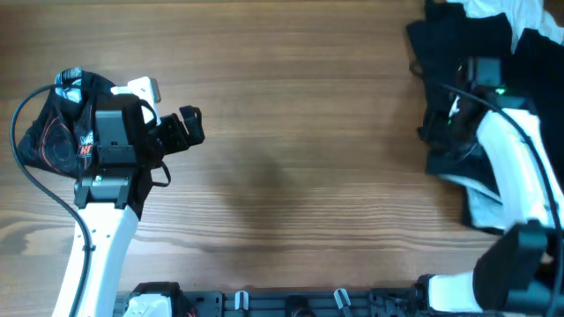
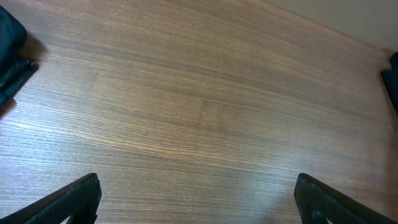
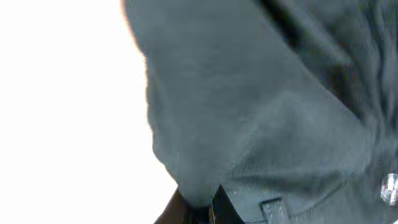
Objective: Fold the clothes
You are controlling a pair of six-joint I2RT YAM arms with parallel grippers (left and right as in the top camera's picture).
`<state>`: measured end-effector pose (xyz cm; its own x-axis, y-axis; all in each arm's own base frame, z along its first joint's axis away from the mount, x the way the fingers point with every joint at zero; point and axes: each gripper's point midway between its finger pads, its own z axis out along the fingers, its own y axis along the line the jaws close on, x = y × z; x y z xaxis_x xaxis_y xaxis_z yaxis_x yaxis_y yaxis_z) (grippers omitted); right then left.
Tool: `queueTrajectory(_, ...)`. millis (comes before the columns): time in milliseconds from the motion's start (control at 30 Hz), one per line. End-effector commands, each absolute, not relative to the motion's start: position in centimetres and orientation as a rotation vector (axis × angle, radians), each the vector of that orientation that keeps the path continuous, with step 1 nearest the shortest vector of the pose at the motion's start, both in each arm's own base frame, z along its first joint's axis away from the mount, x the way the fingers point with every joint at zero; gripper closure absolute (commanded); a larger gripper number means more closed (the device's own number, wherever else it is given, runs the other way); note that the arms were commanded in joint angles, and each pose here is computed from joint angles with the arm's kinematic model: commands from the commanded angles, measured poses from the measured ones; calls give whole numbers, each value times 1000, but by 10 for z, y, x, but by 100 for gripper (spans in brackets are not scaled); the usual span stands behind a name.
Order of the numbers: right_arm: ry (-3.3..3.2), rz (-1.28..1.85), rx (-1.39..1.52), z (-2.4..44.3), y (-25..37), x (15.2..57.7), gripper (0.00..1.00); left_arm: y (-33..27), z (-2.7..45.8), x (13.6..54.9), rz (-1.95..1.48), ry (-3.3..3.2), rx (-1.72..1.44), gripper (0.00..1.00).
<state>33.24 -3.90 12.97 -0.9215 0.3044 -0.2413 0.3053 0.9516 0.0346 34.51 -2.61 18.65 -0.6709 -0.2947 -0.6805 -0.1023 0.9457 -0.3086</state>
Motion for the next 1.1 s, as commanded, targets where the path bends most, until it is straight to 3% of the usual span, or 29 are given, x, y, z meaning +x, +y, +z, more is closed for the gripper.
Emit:
queueTrajectory(0, 2772, 400, 46, 178, 49, 336, 96, -31, 195, 349, -352, 2283, -279, 0)
queueTrajectory(100, 2802, 359, -47, 173, 93, 327, 96, -37, 197, 349, -397, 2275, -281, 0)
queueTrajectory(167, 2757, 261, 76, 175, 92, 338, 96, -37, 198, 350, -397, 2271, -280, 0)
queueTrajectory(400, 2721, 396, -79, 181, 112, 341, 88, -37, 197, 349, -397, 2275, -281, 0)
queueTrajectory(500, 2737, 402, -80, 179, 112, 338, 88, -37, 197, 349, -397, 2275, -281, 0)
queueTrajectory(533, 2741, 403, -80, 178, 112, 337, 94, -37, 197, 349, -397, 2275, -281, 0)
queueTrajectory(600, 2709, 533, -245, 184, 131, 332, 96, -37, 198, 350, -397, 2274, -280, 0)
queueTrajectory(667, 2507, 788, -376, 226, 170, 348, 96, -42, 199, 350, -431, 2272, -263, 0)
queueTrajectory(767, 2247, 843, -524, 290, 223, 362, 93, -42, 206, 355, -434, 2235, -253, 0)
queueTrajectory(833, 2228, 841, -577, 289, 248, 357, 85, -42, 207, 356, -435, 2232, -253, 0)
queueTrajectory(967, 2298, 954, -689, 229, 331, 352, 73, -47, 204, 357, -468, 2241, -237, 0)
queueTrajectory(1000, 2283, 976, -678, 223, 343, 359, 63, -48, 202, 358, -469, 2249, -238, 0)
queueTrajectory(1067, 2262, 951, -619, 219, 342, 378, 18, -60, 188, 359, -498, 2295, -211, 0)
